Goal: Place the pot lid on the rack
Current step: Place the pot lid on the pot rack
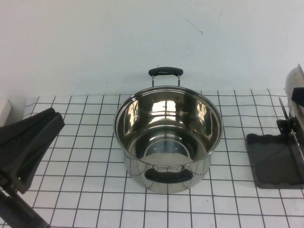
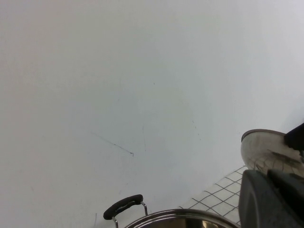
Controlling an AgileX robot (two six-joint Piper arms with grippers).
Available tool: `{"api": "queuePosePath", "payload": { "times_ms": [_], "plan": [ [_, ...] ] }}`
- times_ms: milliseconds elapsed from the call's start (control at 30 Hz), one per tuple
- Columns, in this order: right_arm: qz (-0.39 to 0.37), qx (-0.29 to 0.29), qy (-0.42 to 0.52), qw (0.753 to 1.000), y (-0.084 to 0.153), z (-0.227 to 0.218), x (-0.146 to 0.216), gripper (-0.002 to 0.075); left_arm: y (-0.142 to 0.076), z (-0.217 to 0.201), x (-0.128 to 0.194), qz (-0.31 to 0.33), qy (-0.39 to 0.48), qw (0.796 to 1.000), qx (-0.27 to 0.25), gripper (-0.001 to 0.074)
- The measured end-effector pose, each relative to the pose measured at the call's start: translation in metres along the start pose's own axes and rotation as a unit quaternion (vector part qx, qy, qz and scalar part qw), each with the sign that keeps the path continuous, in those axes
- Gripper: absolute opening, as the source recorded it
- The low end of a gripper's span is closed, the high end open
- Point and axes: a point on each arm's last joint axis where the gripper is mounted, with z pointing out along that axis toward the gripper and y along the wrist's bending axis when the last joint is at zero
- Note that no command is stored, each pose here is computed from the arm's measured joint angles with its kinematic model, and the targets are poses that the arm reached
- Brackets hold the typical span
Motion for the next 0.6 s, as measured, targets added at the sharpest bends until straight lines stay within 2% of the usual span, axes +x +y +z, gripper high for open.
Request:
{"api": "queuePosePath", "payload": {
  "times_ms": [367,600],
  "plan": [
    [-0.028,0.014,0.037,0.999,0.004,-0.014,0.004,0.0335,-0.001,0.0,-0.001,-0.016,-0.004,1.0,0.007,-0.0001],
    [-0.032,0.027,0.068,0.997,0.003,-0.02,0.009,0.0335,-0.009,-0.001,-0.001,-0.006,-0.003,0.999,0.047,-0.0001]
  ]
}}
